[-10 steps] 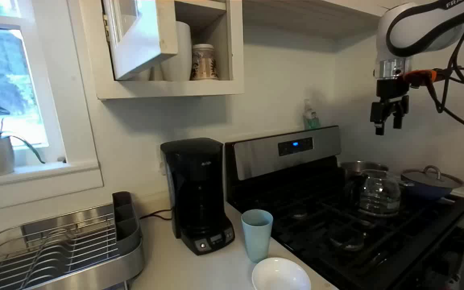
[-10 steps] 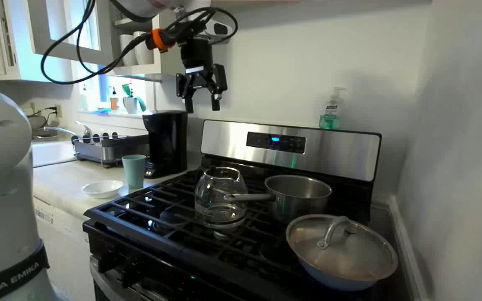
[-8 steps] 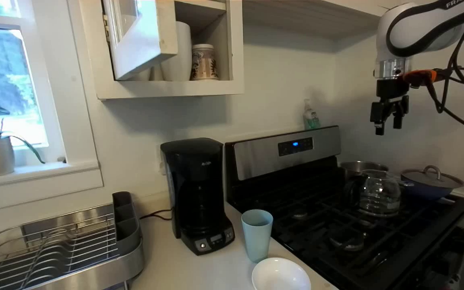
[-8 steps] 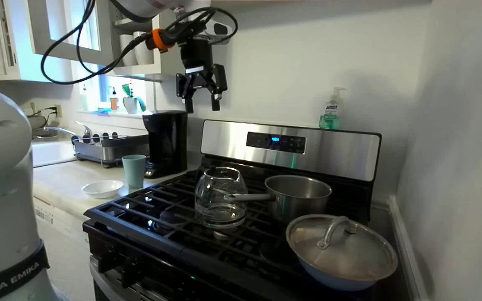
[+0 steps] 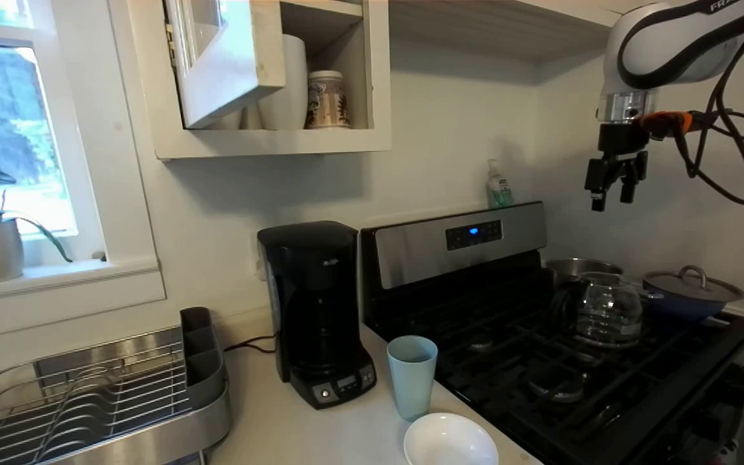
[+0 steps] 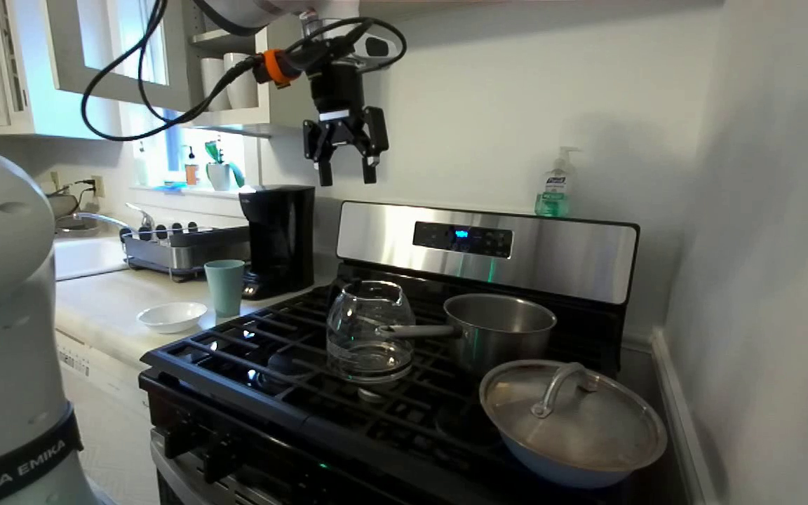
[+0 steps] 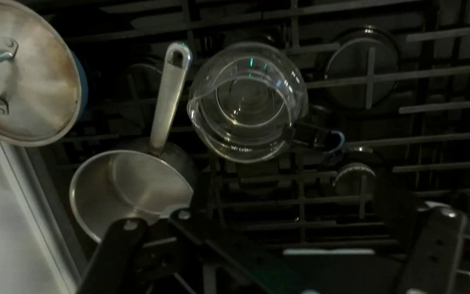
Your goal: Remove the bottle from the top of the stove
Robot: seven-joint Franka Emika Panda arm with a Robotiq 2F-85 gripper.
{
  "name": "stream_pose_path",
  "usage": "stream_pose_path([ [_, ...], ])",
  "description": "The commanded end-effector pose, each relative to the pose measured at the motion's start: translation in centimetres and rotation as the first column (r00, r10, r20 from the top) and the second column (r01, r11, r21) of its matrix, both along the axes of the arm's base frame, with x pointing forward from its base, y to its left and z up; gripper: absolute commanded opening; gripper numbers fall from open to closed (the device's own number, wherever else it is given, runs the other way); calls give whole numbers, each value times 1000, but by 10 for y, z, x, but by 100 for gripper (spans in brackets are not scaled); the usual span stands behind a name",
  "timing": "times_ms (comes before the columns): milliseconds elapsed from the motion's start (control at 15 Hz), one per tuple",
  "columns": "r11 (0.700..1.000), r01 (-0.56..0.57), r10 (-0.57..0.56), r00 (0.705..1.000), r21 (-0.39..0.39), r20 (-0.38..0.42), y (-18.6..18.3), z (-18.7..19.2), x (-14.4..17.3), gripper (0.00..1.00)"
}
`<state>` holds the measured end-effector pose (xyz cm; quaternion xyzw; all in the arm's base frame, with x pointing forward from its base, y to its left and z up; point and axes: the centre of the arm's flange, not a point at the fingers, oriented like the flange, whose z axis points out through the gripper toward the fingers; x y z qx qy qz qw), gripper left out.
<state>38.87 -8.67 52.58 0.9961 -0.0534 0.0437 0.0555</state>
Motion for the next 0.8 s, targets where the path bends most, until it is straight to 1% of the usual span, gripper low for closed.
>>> stream_pose_path([
  [0, 999, -15, 10, 995, 47, 98, -36, 13, 52, 100],
  [200, 999, -38, 30, 980, 37, 195, -71, 13, 90, 100],
  [333, 998, -49, 38, 961, 34, 273, -96, 9, 121, 100],
  [600, 994, -66, 28, 924, 87, 382, -134, -2, 175, 100],
  [733, 992, -80, 33, 904, 93, 425, -150, -2, 203, 100],
])
